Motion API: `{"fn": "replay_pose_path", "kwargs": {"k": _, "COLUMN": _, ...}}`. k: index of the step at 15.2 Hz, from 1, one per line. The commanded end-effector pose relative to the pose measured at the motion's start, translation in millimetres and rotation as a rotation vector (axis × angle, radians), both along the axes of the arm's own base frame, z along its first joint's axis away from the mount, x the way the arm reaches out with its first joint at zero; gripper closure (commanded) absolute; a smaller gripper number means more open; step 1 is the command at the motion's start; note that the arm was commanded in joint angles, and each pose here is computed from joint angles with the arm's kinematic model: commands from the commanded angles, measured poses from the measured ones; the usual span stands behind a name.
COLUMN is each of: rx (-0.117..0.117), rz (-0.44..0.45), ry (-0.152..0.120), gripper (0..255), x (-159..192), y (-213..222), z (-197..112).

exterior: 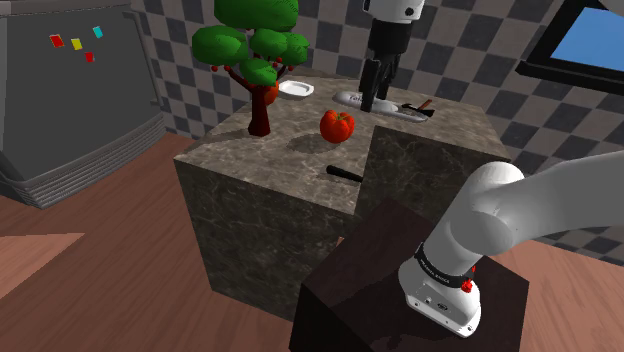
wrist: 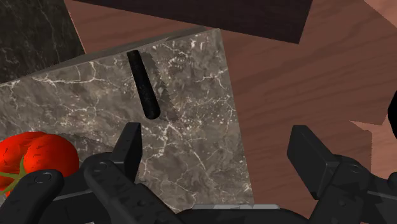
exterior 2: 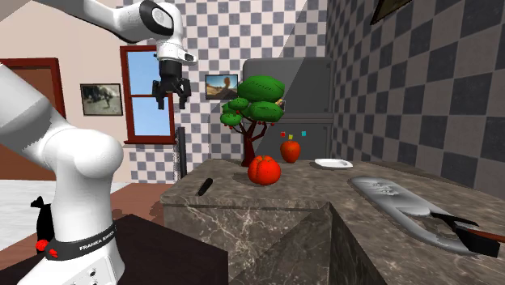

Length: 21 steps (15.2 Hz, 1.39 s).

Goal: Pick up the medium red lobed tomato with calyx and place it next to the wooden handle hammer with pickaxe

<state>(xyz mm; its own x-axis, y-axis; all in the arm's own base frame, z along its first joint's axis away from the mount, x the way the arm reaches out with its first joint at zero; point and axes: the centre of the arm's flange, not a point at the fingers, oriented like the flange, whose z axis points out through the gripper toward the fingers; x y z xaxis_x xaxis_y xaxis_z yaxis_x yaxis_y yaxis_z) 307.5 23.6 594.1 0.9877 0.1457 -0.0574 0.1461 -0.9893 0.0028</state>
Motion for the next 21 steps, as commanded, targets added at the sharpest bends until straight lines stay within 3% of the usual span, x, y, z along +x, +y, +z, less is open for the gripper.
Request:
{"fn": "replay_pose_path", "kwargs": {"k": 1, "rx": 0.0, "rz": 0.0, "ry": 0.0, "gripper": 0, "x": 0.0, "y": 0.0, "z": 0.0}}
{"fn": "replay_pose_path", "kwargs": {"k": 21, "rx": -0.217, "rz": 0.031, "ry": -0.009, "gripper": 0, "x": 191.1, "y": -110.5, "z": -111.3}}
